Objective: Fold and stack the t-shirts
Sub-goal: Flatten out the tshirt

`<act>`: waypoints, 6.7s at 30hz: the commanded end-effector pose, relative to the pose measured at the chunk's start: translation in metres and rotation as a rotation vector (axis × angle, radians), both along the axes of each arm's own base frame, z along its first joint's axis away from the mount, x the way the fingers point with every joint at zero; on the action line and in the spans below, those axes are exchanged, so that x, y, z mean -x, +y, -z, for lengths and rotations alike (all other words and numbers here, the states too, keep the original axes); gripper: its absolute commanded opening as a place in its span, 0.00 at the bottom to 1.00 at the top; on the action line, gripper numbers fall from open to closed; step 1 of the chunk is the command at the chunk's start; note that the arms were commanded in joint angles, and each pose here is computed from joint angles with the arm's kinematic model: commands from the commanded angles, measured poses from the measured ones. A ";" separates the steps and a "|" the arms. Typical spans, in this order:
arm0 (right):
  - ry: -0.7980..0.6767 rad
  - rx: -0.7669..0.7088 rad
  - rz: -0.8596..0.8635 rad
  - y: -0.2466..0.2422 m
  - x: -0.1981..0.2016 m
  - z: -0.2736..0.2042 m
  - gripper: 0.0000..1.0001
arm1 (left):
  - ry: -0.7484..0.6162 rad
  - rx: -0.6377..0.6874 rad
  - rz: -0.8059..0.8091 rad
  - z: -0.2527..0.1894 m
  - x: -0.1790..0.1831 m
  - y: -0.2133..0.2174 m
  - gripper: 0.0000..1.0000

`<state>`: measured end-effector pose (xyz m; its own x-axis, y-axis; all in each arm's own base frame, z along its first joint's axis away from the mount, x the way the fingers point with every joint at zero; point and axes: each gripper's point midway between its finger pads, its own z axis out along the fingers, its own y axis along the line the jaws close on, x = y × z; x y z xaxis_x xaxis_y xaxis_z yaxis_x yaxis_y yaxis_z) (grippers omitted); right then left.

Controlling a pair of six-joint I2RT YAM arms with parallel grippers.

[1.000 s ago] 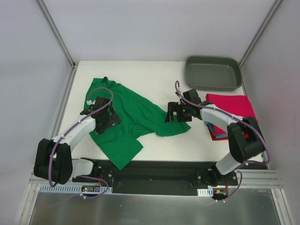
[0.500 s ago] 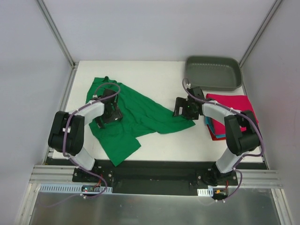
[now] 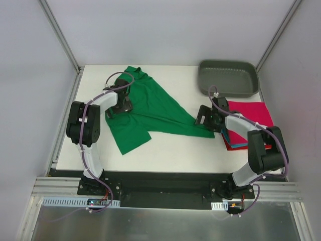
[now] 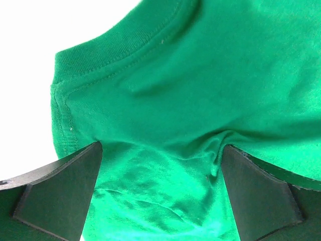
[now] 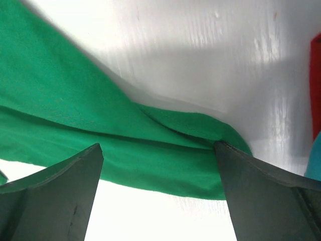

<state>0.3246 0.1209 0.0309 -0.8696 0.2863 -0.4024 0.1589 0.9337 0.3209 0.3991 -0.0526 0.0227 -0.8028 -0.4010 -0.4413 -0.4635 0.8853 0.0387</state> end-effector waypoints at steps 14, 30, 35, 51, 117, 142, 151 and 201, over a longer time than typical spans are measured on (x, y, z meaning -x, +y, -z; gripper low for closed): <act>-0.349 0.048 -0.017 -0.003 0.040 -0.097 0.96 | -0.158 0.165 -0.068 -0.074 0.146 -0.016 0.99; -0.459 -0.003 0.024 -0.022 0.079 -0.092 0.96 | -0.002 0.317 -0.290 -0.006 0.271 -0.011 0.66; -0.419 0.011 0.012 -0.020 0.080 -0.083 0.96 | 0.029 0.335 -0.260 -0.004 0.265 -0.021 0.56; -0.375 0.057 0.037 -0.029 0.080 -0.071 0.96 | 0.140 0.372 -0.227 0.023 0.259 -0.042 0.33; 0.096 0.362 -0.623 0.064 0.181 0.008 0.61 | -0.511 0.010 -0.470 -0.108 0.199 0.081 0.00; 0.141 0.377 -0.594 0.058 0.176 0.037 0.39 | -0.525 0.035 -0.461 -0.112 0.195 0.077 0.00; 0.028 0.367 -0.555 0.058 0.159 0.010 0.01 | -0.578 0.059 -0.461 -0.132 0.187 0.075 0.00; -0.866 0.379 -0.294 0.005 0.068 -0.382 0.01 | -1.423 0.177 0.080 -0.543 0.118 0.022 0.00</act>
<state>0.1792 0.1392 0.4635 -0.1506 -0.0478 -0.9874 -0.5506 0.8336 0.0436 0.1828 -0.0308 0.6217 0.3022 -0.5981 -0.7423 0.2488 0.8012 -0.5443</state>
